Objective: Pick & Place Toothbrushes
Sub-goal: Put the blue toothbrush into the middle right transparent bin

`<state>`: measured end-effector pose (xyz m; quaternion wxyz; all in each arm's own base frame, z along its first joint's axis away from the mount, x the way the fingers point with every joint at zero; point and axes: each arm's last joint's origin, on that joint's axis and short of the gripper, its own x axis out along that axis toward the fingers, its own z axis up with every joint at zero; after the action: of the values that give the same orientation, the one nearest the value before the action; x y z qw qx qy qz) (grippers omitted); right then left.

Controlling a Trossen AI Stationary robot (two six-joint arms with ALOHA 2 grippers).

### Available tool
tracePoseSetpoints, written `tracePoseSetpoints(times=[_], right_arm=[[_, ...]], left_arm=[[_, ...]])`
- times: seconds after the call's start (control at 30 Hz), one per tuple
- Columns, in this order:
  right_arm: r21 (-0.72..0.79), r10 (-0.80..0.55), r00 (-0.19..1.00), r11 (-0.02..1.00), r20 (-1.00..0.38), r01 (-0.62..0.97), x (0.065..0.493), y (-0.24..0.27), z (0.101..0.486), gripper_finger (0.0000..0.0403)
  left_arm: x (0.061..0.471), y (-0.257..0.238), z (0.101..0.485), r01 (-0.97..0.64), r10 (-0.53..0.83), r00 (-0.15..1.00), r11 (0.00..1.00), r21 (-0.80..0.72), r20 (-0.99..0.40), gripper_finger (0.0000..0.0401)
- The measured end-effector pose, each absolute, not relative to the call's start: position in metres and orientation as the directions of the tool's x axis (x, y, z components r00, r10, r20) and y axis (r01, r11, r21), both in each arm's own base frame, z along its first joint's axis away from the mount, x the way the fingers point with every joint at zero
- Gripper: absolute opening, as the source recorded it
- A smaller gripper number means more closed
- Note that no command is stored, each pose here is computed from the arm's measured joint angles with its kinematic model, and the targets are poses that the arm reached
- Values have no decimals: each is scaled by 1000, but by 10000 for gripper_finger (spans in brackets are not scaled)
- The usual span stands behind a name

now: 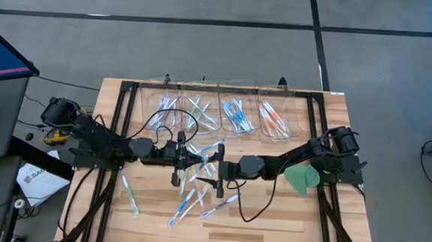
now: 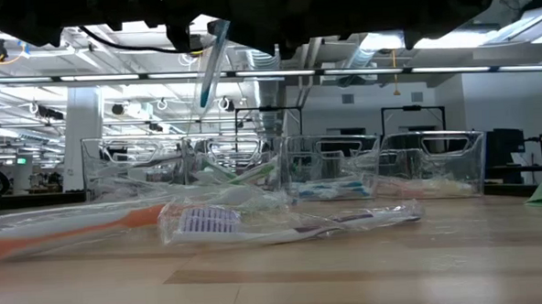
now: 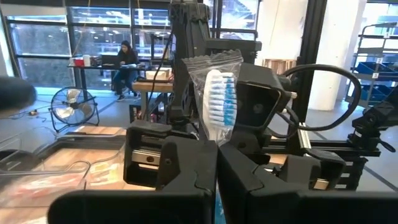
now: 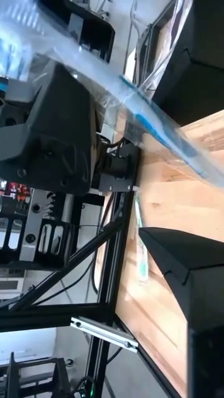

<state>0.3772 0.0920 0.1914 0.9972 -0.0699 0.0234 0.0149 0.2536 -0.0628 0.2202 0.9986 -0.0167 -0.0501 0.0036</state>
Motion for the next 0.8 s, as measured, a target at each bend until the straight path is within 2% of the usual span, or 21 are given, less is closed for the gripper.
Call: tracePoseSetpoints(times=[0.1, 0.2, 0.8], right_arm=[[-117, 18, 999, 993, -49, -23, 378, 89, 191, 252], [-107, 10, 999, 994, -49, -15, 379, 86, 191, 231], [-125, -9, 998, 992, -59, 2, 380, 79, 190, 15]], left_arm=[[254, -63, 220, -5, 9, 995, 999, -41, 100, 2], [254, -63, 220, -5, 9, 995, 999, -44, 100, 2], [254, -64, 220, 35, -30, 995, 998, -51, 96, 2]])
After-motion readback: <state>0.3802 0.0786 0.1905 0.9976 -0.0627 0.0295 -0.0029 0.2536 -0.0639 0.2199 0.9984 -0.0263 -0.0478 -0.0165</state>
